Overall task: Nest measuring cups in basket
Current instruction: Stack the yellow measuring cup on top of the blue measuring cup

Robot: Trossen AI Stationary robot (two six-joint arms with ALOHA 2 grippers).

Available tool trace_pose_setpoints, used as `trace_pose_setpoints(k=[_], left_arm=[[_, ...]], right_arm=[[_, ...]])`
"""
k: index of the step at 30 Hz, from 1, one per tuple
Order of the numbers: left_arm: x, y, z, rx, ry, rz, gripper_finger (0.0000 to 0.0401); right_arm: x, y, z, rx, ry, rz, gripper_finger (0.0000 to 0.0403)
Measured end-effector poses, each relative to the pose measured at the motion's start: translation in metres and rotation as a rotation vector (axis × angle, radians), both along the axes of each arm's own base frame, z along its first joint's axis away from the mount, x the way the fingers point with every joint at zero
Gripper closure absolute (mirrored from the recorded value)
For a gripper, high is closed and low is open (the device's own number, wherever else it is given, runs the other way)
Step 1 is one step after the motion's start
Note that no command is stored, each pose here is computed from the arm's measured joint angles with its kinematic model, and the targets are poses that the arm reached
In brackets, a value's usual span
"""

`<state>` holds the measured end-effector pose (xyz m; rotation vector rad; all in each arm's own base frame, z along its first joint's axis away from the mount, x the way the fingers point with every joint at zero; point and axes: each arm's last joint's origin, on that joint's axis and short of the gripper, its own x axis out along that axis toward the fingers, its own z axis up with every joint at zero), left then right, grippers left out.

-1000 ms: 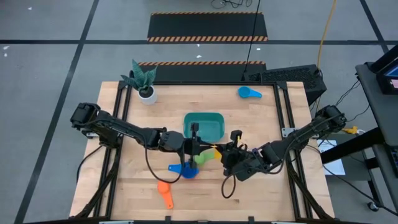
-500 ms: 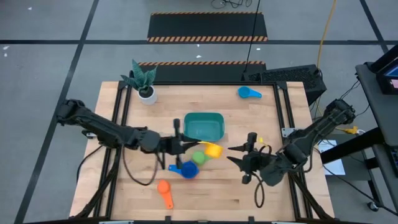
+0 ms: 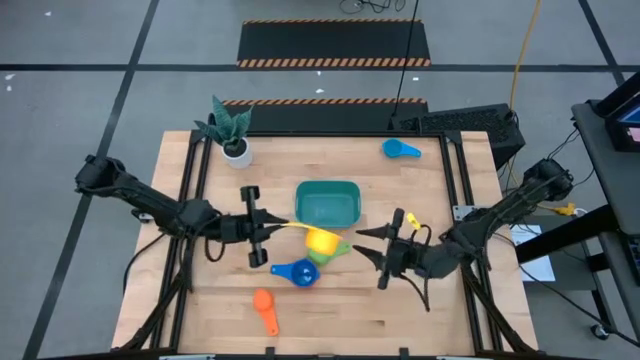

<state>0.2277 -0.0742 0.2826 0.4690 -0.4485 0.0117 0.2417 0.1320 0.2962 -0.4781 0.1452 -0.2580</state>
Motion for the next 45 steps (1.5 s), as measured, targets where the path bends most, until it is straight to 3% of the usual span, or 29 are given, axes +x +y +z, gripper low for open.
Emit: trace_pose_setpoints(k=[2, 8, 14, 24, 37, 40, 45], left_arm=[[-0.001, 0.0, 0.0, 0.016, -0.014, -0.033, 0.0395], [0.003, 0.0, -0.002, 0.016, -0.031, -0.064, 0.0395], [0.012, -0.003, -0.006, 0.02, -0.057, -0.06, 0.0395], [0.03, -0.01, -0.003, 0.032, -0.084, -0.047, 0.0395], [0.031, -0.01, -0.003, 0.031, -0.074, -0.047, 0.0395], [0.031, -0.01, -0.003, 0.032, -0.073, -0.049, 0.0395], [0.031, -0.011, -0.005, 0.071, -0.062, -0.034, 0.0338]], right_arm=[[0.001, -0.005, -0.003, 0.021, -0.083, 0.025, 0.0243], [0.003, -0.02, -0.016, 0.118, -0.285, 0.281, 0.0243], [0.004, -0.021, -0.015, 0.124, -0.309, 0.361, 0.025], [0.004, -0.021, -0.015, 0.157, -0.311, 0.358, 0.0293], [0.004, -0.022, -0.015, 0.165, -0.318, 0.351, 0.0394], [0.004, -0.022, -0.014, 0.164, -0.32, 0.349, 0.0395], [0.002, -0.022, -0.014, 0.119, -0.309, 0.252, 0.04]])
